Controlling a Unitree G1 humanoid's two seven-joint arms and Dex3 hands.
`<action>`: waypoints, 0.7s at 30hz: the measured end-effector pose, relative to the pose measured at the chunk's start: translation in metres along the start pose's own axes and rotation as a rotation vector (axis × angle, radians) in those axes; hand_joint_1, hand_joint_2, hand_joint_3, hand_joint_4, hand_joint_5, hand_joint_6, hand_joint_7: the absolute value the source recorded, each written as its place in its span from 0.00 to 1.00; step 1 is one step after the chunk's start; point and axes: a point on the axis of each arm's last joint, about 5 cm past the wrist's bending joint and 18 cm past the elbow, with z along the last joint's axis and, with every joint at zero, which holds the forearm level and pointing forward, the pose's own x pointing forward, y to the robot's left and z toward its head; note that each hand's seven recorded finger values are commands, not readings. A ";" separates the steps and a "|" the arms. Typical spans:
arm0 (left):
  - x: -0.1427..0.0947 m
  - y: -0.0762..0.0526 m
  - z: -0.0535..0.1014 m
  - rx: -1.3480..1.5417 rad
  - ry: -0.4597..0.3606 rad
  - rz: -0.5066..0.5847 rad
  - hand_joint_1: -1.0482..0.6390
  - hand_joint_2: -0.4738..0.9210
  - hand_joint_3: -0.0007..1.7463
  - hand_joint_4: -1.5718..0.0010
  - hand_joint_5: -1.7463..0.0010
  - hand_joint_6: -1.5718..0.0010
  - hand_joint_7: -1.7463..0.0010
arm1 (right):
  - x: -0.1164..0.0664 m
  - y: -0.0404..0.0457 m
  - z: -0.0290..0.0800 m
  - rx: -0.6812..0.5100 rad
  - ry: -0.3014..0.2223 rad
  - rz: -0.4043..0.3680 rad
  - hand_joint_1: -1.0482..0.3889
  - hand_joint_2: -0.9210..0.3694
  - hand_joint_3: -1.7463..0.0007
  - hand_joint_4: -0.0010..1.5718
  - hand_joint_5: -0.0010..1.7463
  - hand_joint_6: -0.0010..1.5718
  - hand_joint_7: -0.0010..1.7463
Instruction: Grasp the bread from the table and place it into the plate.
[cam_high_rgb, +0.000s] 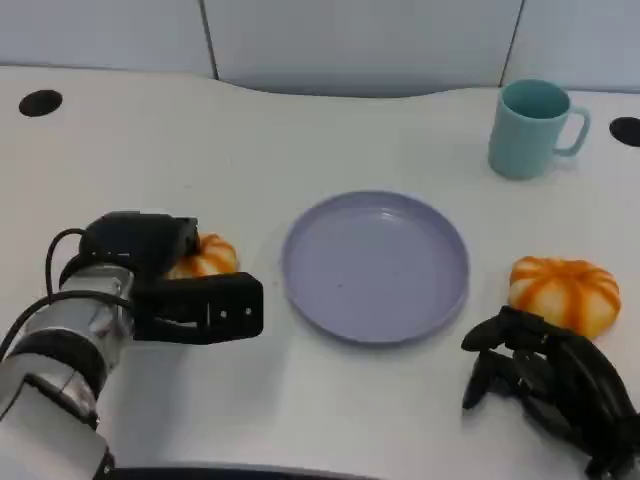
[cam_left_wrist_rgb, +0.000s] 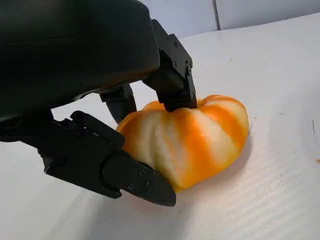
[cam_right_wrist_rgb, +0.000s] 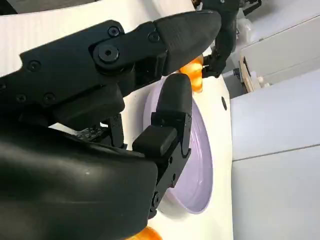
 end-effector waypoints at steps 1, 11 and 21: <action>0.000 0.001 0.000 -0.006 -0.001 0.001 0.49 0.98 0.08 0.62 0.10 0.64 0.18 | 0.000 0.0001 0.000 0.002 0.002 -0.001 0.35 0.00 0.94 0.44 0.88 0.47 0.56; 0.007 0.031 0.004 -0.058 -0.098 0.080 0.49 0.83 0.26 0.65 0.03 0.64 0.14 | 0.003 -0.0017 -0.001 0.026 -0.001 0.002 0.36 0.00 0.97 0.45 0.85 0.49 0.52; 0.014 0.058 0.021 -0.034 -0.208 0.157 0.50 0.71 0.45 0.57 0.02 0.61 0.07 | 0.006 -0.0016 0.001 0.020 0.002 0.000 0.36 0.00 0.95 0.42 0.90 0.46 0.57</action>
